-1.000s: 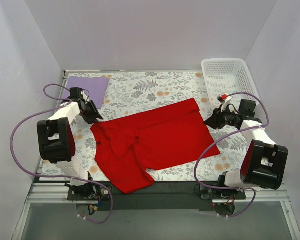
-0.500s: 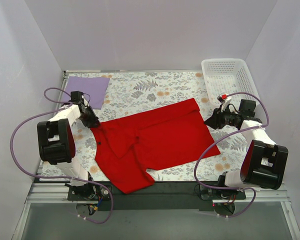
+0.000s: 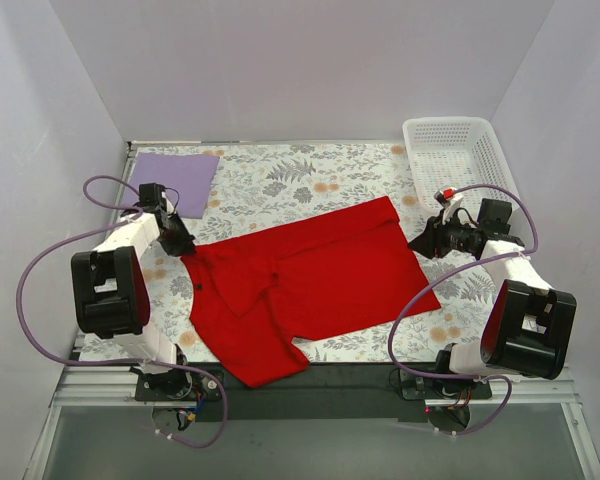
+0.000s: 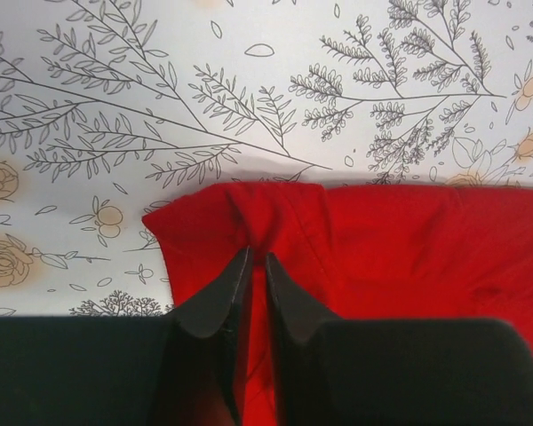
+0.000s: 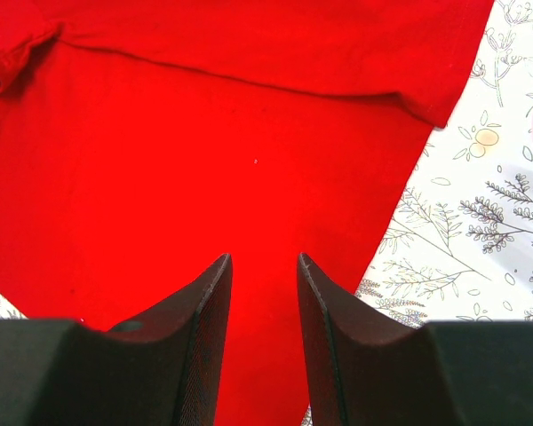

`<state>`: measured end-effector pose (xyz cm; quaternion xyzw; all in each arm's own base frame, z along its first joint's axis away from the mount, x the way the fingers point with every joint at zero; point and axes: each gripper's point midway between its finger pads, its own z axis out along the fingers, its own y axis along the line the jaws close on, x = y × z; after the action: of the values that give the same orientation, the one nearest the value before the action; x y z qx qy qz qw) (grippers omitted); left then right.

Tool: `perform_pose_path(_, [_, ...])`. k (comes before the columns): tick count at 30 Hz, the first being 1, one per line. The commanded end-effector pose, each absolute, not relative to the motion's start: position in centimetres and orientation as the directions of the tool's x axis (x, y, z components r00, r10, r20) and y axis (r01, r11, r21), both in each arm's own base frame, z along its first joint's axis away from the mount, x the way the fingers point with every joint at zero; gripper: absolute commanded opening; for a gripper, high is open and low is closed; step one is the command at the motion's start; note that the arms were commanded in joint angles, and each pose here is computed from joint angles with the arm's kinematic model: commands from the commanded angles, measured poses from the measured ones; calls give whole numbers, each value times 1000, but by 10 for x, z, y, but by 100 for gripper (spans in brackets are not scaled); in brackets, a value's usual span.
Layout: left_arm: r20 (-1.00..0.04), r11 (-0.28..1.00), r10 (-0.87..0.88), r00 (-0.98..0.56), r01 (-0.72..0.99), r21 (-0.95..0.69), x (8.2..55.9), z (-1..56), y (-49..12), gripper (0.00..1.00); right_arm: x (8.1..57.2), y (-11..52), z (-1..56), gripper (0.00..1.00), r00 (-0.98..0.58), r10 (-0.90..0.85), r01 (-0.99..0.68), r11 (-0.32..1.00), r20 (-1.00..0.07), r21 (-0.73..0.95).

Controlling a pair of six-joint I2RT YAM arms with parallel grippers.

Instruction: Fold and stack the t-shirts

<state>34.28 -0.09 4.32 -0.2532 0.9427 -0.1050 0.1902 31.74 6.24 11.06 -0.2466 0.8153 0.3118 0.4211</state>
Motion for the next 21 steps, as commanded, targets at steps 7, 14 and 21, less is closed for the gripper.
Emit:
perform_pose_path(7, [-487,851,-524,-699,-446,-276,356,93,19,0,326,62,131,42,-466,-143,-696,669,-873,262])
perform_pose_path(14, [-531,840,-541,-651,-388,-379,352,125,4,19,325,61,131,43,-465,-142,-696,669,-874,262])
perform_pose_path(21, [-484,811,-537,-691,-263,-523,337,128,-32,51,325,62,131,43,-468,-139,-697,666,-873,267])
